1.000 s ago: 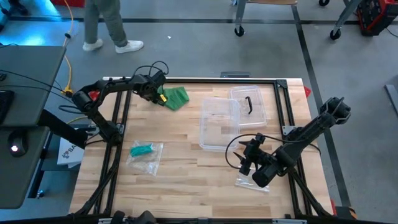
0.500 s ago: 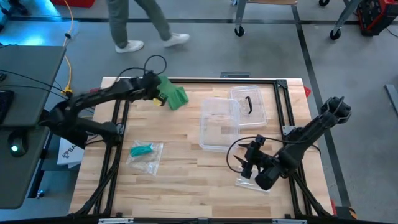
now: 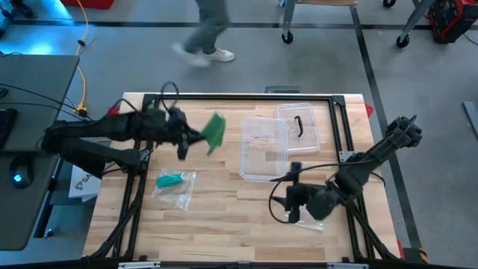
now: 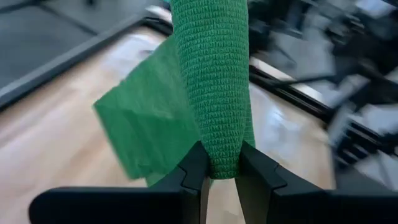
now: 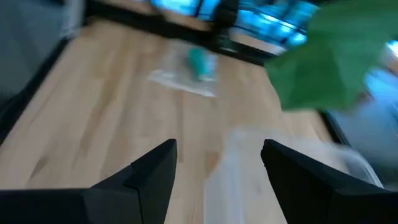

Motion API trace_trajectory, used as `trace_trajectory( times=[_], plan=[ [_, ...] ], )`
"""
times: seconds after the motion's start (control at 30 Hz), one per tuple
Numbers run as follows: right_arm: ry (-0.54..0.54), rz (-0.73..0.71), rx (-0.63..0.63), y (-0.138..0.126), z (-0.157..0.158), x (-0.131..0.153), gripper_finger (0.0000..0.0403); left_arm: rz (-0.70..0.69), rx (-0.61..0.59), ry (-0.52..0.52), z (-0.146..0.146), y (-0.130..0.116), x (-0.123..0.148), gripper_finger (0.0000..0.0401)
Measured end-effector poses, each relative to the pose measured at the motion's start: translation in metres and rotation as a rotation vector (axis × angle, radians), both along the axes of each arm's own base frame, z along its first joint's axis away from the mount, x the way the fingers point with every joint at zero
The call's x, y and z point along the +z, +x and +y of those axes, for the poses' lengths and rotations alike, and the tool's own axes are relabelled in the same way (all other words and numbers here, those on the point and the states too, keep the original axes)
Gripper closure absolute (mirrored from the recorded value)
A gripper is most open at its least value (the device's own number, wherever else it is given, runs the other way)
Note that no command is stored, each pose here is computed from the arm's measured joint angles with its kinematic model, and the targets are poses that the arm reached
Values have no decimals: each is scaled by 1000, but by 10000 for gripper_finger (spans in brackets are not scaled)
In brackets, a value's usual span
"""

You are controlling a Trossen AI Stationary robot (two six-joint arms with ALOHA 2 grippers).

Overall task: Roll bandage
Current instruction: Roll the green bandage

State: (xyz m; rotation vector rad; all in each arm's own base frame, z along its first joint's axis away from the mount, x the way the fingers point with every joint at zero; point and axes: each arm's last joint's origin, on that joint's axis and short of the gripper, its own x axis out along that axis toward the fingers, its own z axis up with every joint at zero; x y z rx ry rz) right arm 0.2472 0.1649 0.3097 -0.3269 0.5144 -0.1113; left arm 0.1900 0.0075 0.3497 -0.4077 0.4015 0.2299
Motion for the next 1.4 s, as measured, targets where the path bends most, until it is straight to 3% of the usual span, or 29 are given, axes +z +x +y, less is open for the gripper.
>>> trace_trajectory(
  times=[0.17, 0.4, 0.63, 0.8, 1.03, 1.27, 1.4],
  plan=[
    [72, 30, 193, 24, -31, 8, 169, 49, -109, 30, -34, 20, -12, 347],
    [139, -137, 115, 46, -69, 25, 169, 172, -161, 106, -68, 37, -34, 347],
    [340, -41, 218, 63, -84, 9, 169, 207, -198, 156, -91, 47, -8, 347],
    [170, -13, 405, 72, -42, -13, 169, 157, -191, 171, -102, 50, 25, 347],
    [-155, -116, 187, 72, 1, -1, 169, 100, -171, 165, -109, 58, 46, 347],
    [-180, -151, 148, 78, -3, 20, 169, 110, -176, 175, -115, 70, 46, 347],
    [-142, -128, 212, 82, -10, 22, 169, 120, -180, 177, -117, 74, 44, 347]
  ],
)
